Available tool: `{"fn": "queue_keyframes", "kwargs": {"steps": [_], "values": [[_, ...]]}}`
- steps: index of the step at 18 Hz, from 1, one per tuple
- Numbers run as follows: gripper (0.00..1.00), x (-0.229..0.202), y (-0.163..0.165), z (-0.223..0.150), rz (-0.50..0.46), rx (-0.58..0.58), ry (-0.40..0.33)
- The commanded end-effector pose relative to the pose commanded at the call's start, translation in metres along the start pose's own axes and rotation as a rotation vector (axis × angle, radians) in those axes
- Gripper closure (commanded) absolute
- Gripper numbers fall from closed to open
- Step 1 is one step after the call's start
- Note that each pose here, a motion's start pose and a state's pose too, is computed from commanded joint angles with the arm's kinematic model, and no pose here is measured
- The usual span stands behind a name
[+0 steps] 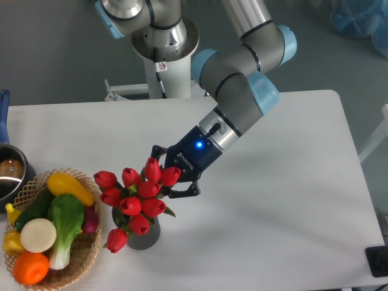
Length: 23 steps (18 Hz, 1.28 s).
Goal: Pick up the flowers from the vase
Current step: 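Lift the gripped tulips straight up out of the black vase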
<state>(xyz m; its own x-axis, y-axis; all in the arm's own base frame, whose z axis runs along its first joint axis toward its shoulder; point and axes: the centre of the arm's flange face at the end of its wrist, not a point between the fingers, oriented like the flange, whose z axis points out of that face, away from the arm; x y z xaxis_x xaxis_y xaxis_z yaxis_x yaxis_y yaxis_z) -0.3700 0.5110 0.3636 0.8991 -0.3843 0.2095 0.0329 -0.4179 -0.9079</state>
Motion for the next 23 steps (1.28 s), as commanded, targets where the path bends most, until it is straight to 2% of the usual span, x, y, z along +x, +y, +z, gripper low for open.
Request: {"fn": "queue_keyframes", "kwargs": {"steps": [5,14,23], "values": [[0.98,0.005,-0.011,-0.011,-0.014,0.029,-0.004],[0.98,0.0,-0.048,-0.054,-0.05,0.129,-0.03],[0.98,0.001,-0.067,-0.069,-0.084,0.19,-0.012]]}}
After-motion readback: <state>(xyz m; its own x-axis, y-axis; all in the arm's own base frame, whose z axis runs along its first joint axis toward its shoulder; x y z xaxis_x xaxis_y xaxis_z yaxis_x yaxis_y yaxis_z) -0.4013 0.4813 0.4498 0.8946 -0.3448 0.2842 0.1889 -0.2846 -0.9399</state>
